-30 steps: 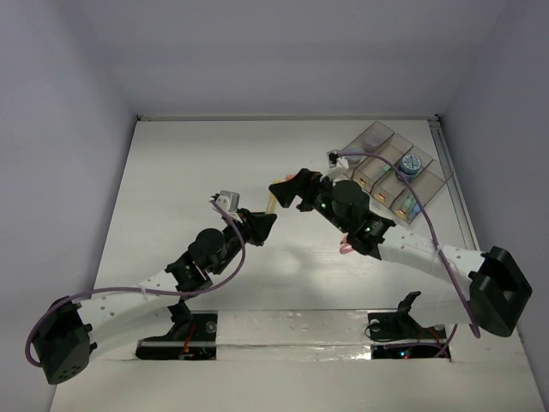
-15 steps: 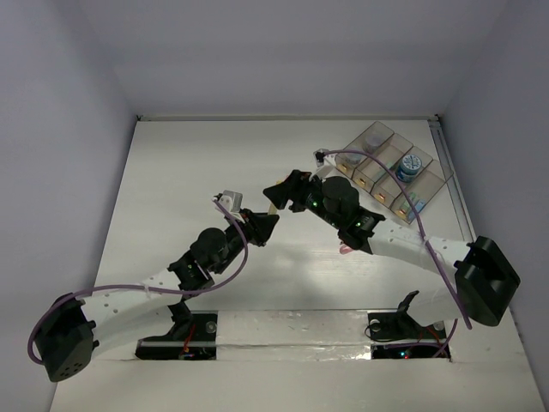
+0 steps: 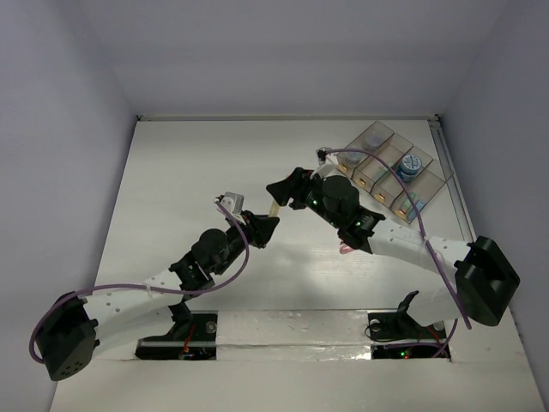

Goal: Sort the stationery into containers
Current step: Close the pen cap on the pen.

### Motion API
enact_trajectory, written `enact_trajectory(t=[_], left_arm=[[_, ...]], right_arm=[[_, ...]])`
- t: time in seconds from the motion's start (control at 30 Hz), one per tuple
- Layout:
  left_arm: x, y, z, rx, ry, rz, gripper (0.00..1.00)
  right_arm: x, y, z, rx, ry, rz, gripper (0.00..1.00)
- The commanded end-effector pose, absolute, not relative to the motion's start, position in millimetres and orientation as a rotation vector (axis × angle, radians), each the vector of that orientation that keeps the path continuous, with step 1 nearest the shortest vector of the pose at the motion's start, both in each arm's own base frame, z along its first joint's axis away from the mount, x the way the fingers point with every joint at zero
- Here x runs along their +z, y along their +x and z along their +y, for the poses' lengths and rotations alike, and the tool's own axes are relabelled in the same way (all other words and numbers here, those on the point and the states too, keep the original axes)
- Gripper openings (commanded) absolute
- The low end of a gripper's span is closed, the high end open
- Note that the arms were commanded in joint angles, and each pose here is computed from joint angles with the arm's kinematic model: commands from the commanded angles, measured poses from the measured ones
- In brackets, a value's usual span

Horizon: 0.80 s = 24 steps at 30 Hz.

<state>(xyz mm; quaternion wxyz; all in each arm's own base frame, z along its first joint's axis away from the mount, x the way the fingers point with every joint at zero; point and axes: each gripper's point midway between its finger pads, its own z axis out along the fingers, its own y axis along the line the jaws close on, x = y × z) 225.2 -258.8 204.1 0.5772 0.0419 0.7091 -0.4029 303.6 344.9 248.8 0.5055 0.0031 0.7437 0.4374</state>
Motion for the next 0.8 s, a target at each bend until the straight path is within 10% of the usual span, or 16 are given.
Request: enact_trajectory(t=[0.0, 0.47, 0.77], left_arm=[[215, 224, -258, -0.978, 0.088, 1.609, 0.00], [217, 223, -257, -0.981, 0.087, 1.600, 0.00], [223, 225, -257, -0.975, 0.087, 1.586, 0.00]], right_arm=[[281, 314, 345, 1.066, 0.043, 1.685, 0.61], [271, 315, 350, 1.078, 0.042, 1.713, 0.47], [267, 313, 351, 1.097, 0.042, 1.714, 0.06]])
